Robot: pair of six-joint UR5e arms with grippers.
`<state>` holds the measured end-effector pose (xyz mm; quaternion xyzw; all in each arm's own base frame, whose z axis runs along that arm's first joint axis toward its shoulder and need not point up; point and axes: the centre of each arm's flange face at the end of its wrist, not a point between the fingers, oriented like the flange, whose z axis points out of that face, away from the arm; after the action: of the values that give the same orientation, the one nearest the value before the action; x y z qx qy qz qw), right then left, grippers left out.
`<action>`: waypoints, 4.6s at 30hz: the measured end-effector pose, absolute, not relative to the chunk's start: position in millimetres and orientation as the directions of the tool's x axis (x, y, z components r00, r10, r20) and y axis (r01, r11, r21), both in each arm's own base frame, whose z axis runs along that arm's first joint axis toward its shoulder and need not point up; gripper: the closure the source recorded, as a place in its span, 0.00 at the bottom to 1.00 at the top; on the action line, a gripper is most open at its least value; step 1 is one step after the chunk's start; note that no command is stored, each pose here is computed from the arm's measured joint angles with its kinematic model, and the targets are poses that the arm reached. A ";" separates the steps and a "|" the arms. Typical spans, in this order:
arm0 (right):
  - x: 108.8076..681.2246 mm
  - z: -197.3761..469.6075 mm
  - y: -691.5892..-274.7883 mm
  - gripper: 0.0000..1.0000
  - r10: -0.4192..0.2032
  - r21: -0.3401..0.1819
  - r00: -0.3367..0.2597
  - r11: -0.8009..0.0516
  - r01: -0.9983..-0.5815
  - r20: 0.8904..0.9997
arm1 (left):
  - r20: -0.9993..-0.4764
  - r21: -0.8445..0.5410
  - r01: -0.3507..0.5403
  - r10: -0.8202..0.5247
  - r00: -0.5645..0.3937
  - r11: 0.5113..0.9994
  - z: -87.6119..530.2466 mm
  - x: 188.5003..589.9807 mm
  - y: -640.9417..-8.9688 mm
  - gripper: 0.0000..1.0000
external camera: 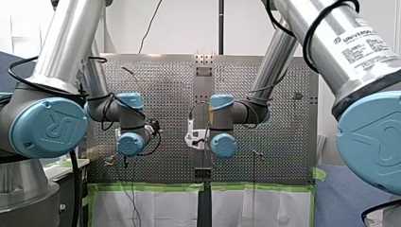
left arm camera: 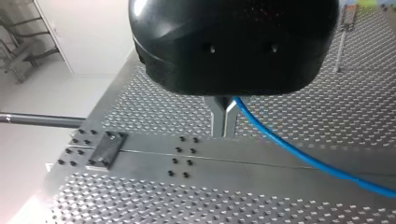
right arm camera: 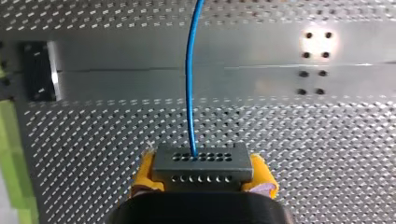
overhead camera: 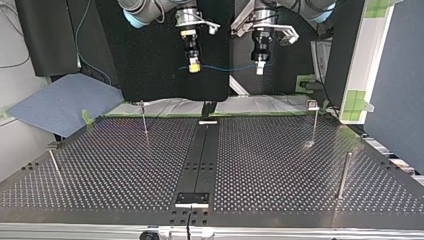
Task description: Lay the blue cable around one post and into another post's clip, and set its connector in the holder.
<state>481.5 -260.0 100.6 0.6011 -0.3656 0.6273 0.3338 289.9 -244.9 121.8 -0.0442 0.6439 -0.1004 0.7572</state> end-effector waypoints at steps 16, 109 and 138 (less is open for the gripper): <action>506.1 201.4 -288.6 1.00 0.039 -0.114 -0.163 -0.558 -0.822 0.986 | -0.903 -0.326 0.064 -0.331 0.273 0.943 194.9 344.3 -243.0 1.00; 614.2 469.9 -339.2 1.00 0.229 -0.035 -0.321 -0.764 -0.645 0.919 | -0.695 -0.619 -0.075 -0.502 0.514 0.782 459.5 495.3 57.4 1.00; 613.3 443.4 -399.3 1.00 0.229 -0.042 -0.291 -0.715 -0.698 0.929 | -0.697 -0.592 0.039 -0.535 0.477 0.805 483.5 561.1 45.8 1.00</action>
<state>613.3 -399.3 443.4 0.5136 -0.2281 0.7705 0.3009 561.1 45.8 483.5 -0.2585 0.4803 -0.1752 0.8196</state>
